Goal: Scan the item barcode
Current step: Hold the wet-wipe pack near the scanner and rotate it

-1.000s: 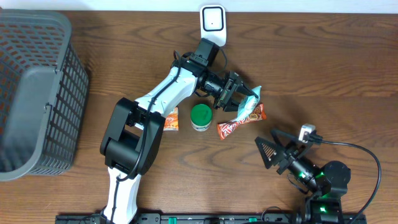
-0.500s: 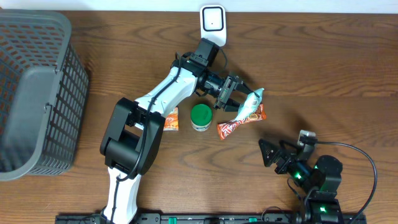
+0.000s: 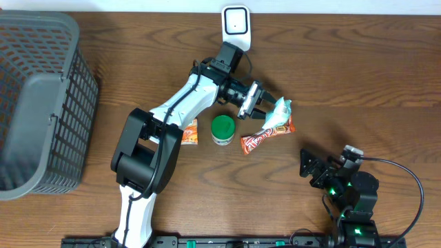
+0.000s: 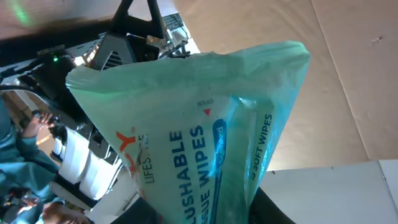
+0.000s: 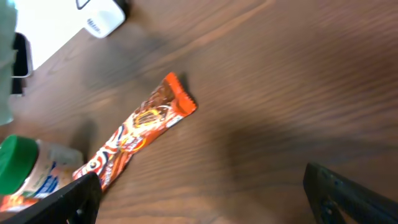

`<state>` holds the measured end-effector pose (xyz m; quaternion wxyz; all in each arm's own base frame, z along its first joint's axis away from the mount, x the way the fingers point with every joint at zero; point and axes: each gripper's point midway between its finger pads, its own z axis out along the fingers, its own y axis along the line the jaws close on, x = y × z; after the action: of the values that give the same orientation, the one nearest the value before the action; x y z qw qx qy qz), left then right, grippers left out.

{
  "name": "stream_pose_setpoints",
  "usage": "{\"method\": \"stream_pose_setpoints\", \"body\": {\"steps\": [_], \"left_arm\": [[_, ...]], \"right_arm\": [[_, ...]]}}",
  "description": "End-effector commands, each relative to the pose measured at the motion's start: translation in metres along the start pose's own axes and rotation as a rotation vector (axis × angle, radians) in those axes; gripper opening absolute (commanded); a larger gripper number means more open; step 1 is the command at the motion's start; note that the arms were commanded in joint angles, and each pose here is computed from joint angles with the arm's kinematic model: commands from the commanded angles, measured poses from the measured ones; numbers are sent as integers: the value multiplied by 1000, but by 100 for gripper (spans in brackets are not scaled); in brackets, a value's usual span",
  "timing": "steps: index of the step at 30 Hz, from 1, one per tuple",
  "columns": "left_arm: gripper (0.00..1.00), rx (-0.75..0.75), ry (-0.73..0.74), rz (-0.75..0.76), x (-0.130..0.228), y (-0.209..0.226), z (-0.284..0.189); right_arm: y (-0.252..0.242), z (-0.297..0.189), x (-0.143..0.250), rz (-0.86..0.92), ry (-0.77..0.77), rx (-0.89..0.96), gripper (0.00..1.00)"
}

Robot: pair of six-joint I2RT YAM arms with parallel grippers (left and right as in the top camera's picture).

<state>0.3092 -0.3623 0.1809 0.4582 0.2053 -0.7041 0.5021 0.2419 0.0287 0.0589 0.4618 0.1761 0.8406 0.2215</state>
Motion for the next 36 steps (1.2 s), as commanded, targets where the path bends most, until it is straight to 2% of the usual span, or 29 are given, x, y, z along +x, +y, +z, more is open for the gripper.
{"method": "stream_pose_setpoints", "body": {"steps": [1,4,8,17,20,28,29,36], "left_arm": [[31,8,29,11,10,-8,-3],[30,9,29,29,10,-9,-3],[30,17,28,173,10,-18,-3],[34,66,10,811,27,-64,-11],[35,78,3,958,35,-73,-14],[35,83,0,1051,40,-78,-15],[30,84,-1,1088,40,-78,-15],[30,85,22,1319,68,-84,-4]], "right_arm": [[-11,0,-4,-12,-23,56,99],[-13,-1,-4,-12,-28,70,99],[-13,-1,-4,-12,-28,70,99],[-13,-1,-4,-10,-27,69,99],[-13,-1,-4,-12,-27,69,99],[-13,-1,-4,-12,-27,69,99],[-13,-1,-4,-12,-27,69,99],[-13,-1,-4,-12,-27,69,99]]}}
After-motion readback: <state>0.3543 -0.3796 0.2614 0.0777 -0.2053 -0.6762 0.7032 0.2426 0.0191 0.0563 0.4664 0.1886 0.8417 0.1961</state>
